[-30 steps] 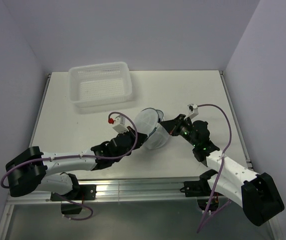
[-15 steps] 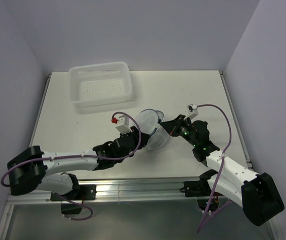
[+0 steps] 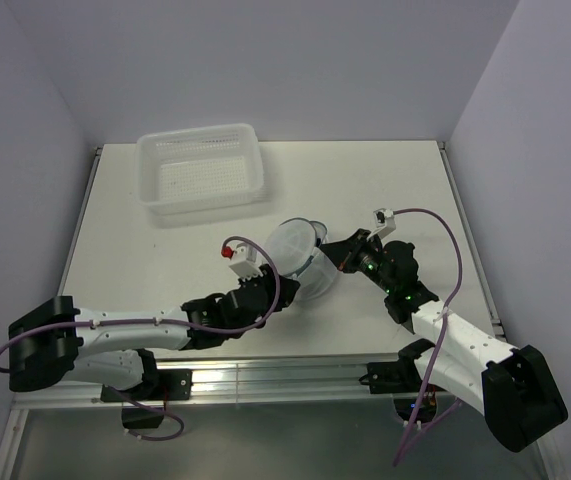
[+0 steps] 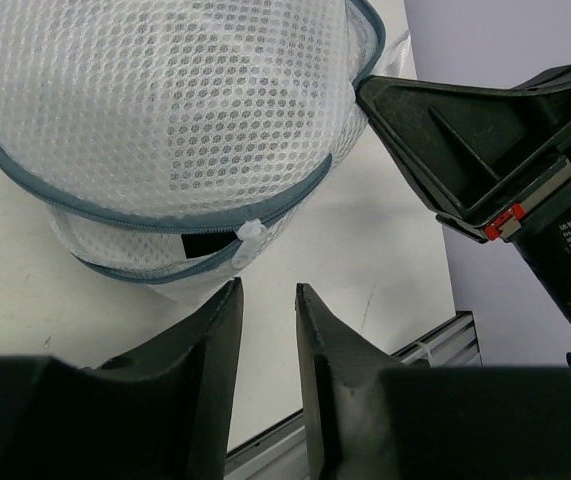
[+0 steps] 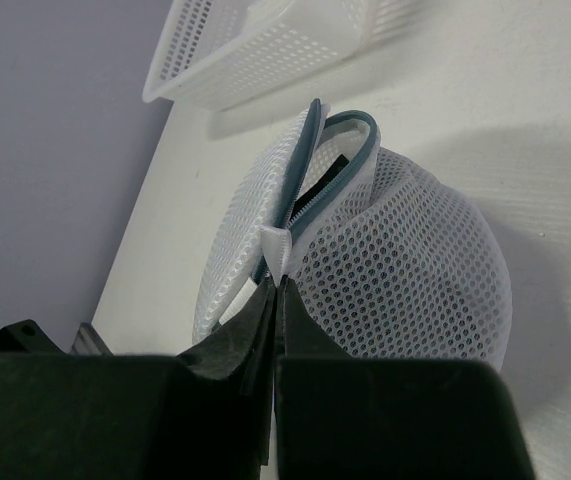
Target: Place the bra in the laundry bag and zip it closed
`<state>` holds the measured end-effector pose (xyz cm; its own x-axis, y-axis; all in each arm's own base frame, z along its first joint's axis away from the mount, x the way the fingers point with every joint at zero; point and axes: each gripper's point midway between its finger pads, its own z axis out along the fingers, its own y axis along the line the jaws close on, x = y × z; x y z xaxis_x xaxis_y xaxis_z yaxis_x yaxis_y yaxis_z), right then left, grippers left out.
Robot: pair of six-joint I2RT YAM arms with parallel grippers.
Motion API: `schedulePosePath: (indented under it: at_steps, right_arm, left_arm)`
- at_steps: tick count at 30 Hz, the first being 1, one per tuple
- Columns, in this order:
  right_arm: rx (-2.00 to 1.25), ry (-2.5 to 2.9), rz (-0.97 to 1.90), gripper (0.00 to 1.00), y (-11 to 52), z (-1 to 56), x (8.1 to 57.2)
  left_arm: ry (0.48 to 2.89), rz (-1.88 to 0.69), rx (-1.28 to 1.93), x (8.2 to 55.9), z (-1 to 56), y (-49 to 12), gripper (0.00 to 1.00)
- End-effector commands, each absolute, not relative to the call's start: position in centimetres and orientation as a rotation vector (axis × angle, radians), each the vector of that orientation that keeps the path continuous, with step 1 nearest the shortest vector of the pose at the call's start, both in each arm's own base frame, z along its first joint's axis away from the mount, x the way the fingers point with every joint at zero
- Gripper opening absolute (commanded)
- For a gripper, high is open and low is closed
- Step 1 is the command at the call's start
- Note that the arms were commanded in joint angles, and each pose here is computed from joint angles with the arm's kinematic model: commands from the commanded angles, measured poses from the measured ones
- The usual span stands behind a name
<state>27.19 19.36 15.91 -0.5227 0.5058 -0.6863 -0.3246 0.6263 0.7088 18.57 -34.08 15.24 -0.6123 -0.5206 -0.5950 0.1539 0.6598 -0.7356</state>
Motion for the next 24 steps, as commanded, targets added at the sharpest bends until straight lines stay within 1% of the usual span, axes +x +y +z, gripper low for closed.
schedulePosePath:
  at_steps: [1, 5, 6, 7, 9, 17, 23, 24]
  right_arm:
    - [0.119, 1.792, 1.06, 0.0, 19.6, 17.3, 27.3]
    - [0.115, 1.785, 1.067, 0.0, 19.6, 17.5, 27.1]
    - [0.112, 1.784, 1.068, 0.0, 19.6, 17.6, 27.1]
    - [0.113, 1.785, 1.067, 0.0, 19.6, 17.6, 27.1]
    - [0.111, 1.782, 1.069, 0.0, 19.6, 17.7, 27.0]
    - [0.104, 1.786, 1.071, 0.0, 19.7, 17.6, 26.9]
    - [0.097, 1.791, 1.092, 0.0, 20.0, 17.4, 26.7]
    - [0.097, 1.796, 1.092, 0.0, 20.0, 17.2, 26.7]
  left_arm:
    - [1.983, -1.082, -0.311, 18.2, 16.9, -35.2, 0.33]
    - [1.992, -1.06, -0.321, 18.5, 16.5, -35.3, 0.35]
    - [1.985, -1.06, -0.324, 18.7, 16.7, -35.4, 0.39]
    - [1.978, -1.055, -0.329, 19.2, 16.7, -35.3, 0.4]
    - [1.988, -1.047, -0.332, 19.8, 16.2, -35.3, 0.41]
    - [1.946, -1.069, -0.292, 21.1, 17.4, -36.0, 0.4]
    - [1.925, -1.082, -0.304, 21.3, 17.1, -35.8, 0.37]
    - [1.911, -1.09, -0.308, 21.4, 17.4, -35.7, 0.34]
